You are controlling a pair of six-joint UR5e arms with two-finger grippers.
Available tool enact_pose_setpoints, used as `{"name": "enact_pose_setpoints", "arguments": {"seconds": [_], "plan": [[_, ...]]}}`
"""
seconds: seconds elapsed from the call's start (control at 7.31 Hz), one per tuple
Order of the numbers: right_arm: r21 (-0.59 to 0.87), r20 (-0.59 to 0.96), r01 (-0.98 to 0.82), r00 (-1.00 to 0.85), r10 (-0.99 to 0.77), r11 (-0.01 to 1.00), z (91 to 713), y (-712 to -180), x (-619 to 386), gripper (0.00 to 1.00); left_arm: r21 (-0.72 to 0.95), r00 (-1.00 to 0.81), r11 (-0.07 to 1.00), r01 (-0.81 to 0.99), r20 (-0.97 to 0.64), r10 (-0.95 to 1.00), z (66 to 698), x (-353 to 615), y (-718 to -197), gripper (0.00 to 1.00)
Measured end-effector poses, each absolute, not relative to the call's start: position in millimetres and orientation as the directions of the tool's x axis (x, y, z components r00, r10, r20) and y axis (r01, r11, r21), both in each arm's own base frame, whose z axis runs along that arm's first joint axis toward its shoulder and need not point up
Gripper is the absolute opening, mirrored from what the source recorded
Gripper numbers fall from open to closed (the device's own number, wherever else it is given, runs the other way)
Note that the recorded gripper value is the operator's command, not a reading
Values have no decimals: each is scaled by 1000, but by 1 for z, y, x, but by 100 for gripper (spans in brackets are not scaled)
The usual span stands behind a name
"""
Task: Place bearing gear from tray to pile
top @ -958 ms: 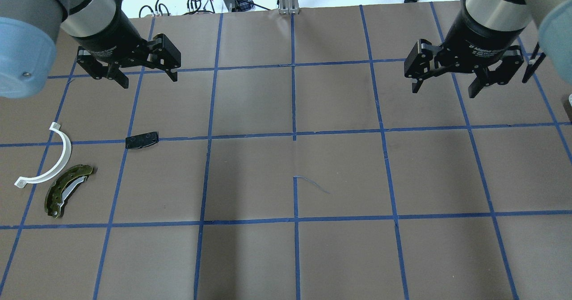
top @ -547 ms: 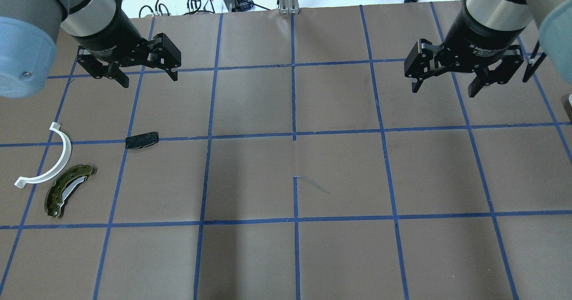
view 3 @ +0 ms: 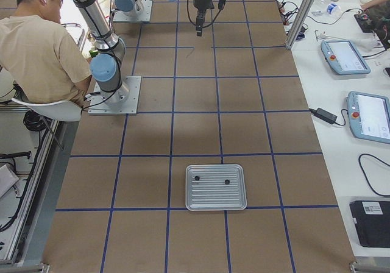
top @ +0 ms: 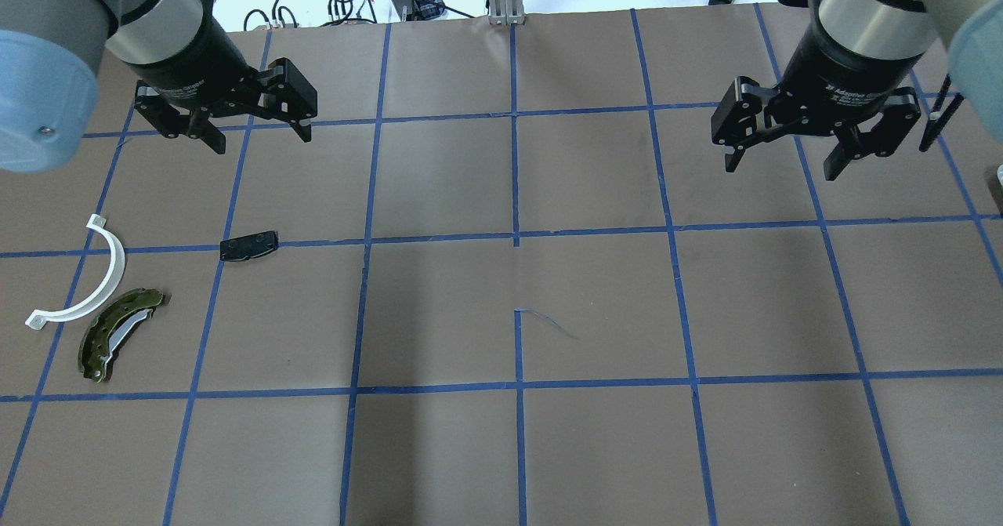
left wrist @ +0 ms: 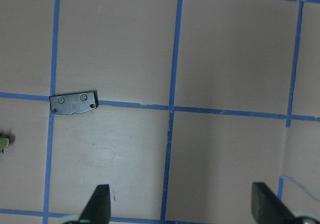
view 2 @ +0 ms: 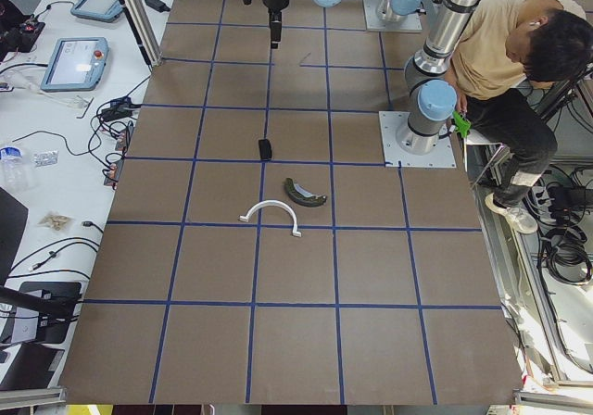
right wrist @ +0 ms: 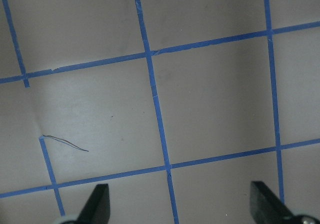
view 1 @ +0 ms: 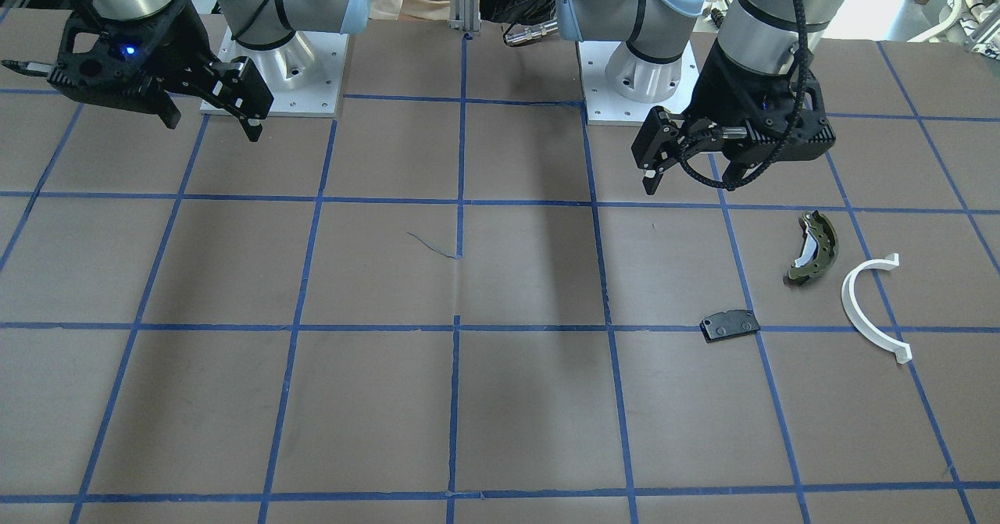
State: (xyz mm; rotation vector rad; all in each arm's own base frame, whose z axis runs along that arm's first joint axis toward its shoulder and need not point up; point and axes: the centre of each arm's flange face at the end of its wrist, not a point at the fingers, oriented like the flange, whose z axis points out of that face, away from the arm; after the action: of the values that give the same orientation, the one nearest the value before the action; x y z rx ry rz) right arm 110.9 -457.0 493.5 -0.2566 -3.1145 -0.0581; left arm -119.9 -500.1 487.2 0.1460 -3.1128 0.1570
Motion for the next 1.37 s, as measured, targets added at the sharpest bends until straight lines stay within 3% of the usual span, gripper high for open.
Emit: {"name": "enact_pose_setpoints", "arguments": {"seconds": [0.96,1.37], "plan": [[39,35,171,-985,170,984,492,-459,105,100,-94,-996,991,-93,25,-91,485,-120,-501,100],[54,37,241,-970,239,969,485,-475,36,100,-99,-996,991,-93,26,-91,488,-120,-500,100]]}}
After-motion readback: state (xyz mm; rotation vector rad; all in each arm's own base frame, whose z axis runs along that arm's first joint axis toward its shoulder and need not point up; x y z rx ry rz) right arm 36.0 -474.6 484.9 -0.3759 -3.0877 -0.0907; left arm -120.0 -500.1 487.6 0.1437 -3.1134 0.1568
